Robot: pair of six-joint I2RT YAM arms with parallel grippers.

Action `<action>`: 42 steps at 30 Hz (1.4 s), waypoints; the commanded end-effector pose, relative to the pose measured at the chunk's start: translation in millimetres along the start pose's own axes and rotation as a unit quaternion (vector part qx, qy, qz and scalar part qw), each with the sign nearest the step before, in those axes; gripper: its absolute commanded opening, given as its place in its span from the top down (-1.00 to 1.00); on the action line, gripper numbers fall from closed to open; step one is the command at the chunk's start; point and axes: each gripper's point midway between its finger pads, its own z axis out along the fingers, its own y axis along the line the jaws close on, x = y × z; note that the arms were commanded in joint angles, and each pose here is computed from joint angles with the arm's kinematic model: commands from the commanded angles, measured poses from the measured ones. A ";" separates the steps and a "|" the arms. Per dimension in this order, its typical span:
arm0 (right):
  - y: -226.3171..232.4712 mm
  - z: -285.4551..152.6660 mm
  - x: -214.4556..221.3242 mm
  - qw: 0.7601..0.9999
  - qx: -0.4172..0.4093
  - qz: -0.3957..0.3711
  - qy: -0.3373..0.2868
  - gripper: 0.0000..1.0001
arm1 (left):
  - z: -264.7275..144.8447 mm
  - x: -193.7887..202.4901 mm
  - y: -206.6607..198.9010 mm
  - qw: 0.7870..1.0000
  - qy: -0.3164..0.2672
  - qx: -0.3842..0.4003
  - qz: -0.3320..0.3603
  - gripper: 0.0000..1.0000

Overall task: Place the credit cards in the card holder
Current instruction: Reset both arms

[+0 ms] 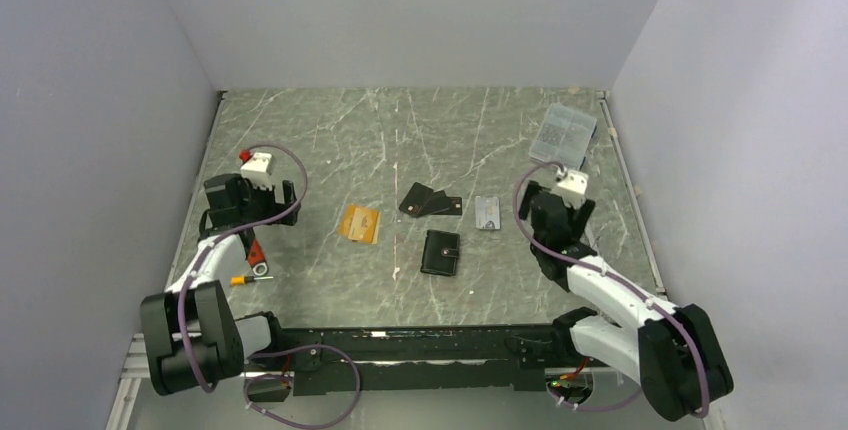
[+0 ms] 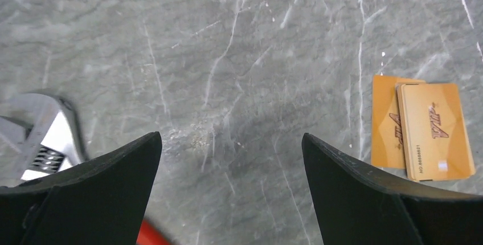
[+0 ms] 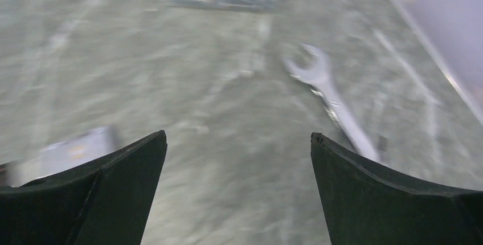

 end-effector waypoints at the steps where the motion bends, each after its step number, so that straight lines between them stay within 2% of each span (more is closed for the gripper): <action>1: -58.8 10.3 -28.7 0.981 0.116 0.061 -0.142 -0.99 | 13.3 -41.4 6.3 0.994 -0.112 -0.002 0.016 -0.99; 4: -77.8 19.1 -15.7 0.976 0.143 0.068 -0.151 -0.99 | 15.9 -34.1 0.7 0.991 -0.133 0.008 0.019 -0.99; 14: -84.8 39.8 -27.8 0.970 0.158 0.077 -0.169 -0.99 | 3.6 -43.7 8.1 0.977 -0.202 -0.033 0.053 -0.99; 24: -100.4 29.6 -24.0 0.956 0.167 0.113 -0.212 -0.99 | -2.3 -46.7 8.4 0.973 -0.219 -0.042 0.053 -0.99; 28: -100.7 28.2 -23.9 0.956 0.164 0.115 -0.215 -0.99 | -8.2 -46.7 6.7 0.968 -0.241 -0.048 0.044 -0.99; 40: -93.0 28.5 -25.4 0.961 0.137 0.099 -0.219 -0.99 | -4.3 -47.7 4.6 0.969 -0.243 -0.042 0.030 -0.99; 41: -90.2 29.7 -26.3 0.963 0.129 0.091 -0.219 -0.99 | -4.1 -42.7 4.2 0.966 -0.252 -0.045 0.027 -0.99; 42: -86.0 31.2 -27.3 0.965 0.120 0.081 -0.217 -0.99 | -8.2 -48.7 -1.6 0.953 -0.296 -0.042 0.043 -0.99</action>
